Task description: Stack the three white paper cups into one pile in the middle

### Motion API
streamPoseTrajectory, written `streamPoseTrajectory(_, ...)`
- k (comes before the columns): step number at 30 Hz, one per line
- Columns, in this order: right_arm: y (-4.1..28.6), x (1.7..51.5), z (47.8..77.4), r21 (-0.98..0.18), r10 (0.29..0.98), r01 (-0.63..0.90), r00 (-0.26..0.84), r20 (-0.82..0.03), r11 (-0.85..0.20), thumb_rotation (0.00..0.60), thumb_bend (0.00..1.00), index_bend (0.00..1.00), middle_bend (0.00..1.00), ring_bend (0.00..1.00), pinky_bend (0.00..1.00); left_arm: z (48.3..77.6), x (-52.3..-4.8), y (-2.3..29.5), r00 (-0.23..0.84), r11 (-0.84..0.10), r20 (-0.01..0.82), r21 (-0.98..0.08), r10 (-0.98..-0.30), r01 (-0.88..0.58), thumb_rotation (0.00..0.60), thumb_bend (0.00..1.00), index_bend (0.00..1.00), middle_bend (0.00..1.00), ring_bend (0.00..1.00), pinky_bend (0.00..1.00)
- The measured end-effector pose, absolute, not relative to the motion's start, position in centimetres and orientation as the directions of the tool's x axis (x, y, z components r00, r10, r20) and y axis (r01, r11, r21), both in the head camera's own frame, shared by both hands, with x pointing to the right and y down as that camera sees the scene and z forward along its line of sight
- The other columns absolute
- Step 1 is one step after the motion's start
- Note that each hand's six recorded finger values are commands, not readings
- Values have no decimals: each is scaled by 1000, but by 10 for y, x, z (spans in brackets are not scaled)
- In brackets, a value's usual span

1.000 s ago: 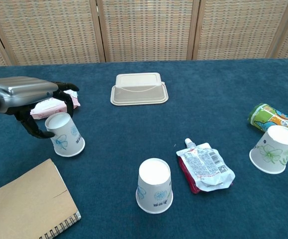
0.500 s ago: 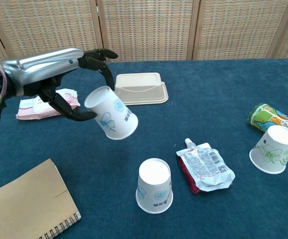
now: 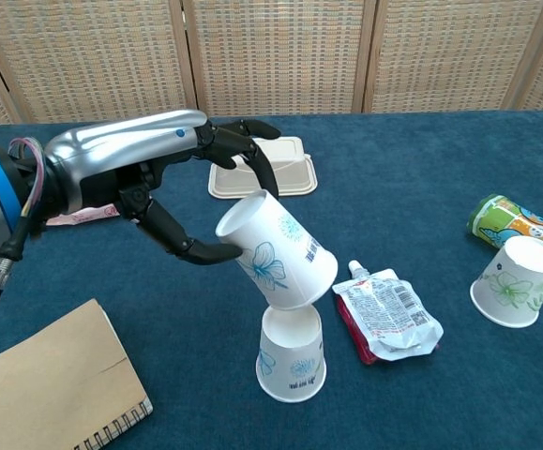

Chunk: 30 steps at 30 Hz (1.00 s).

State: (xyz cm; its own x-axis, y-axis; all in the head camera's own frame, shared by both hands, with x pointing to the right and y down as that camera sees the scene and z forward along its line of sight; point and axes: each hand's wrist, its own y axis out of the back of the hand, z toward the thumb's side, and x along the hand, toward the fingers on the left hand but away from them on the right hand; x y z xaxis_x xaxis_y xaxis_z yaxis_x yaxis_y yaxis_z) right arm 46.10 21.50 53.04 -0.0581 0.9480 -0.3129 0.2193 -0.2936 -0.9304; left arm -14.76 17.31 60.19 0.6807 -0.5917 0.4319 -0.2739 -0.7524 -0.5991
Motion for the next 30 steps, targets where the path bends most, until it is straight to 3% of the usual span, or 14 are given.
streamPoseTrajectory(11, 215, 464, 530, -929, 947, 225, -65, -314, -293, 600, 0, 0, 0, 0, 0, 595, -146, 174, 696, -776, 463, -591, -549, -219, 600, 310, 425, 0, 0, 97)
streamPoseTrajectory(30, 215, 467, 531, -930, 945, 219, -76, -318, -296, 600, 0, 0, 0, 0, 0, 597, -145, 177, 685, -781, 495, -599, -534, -176, 600, 310, 427, 0, 0, 97)
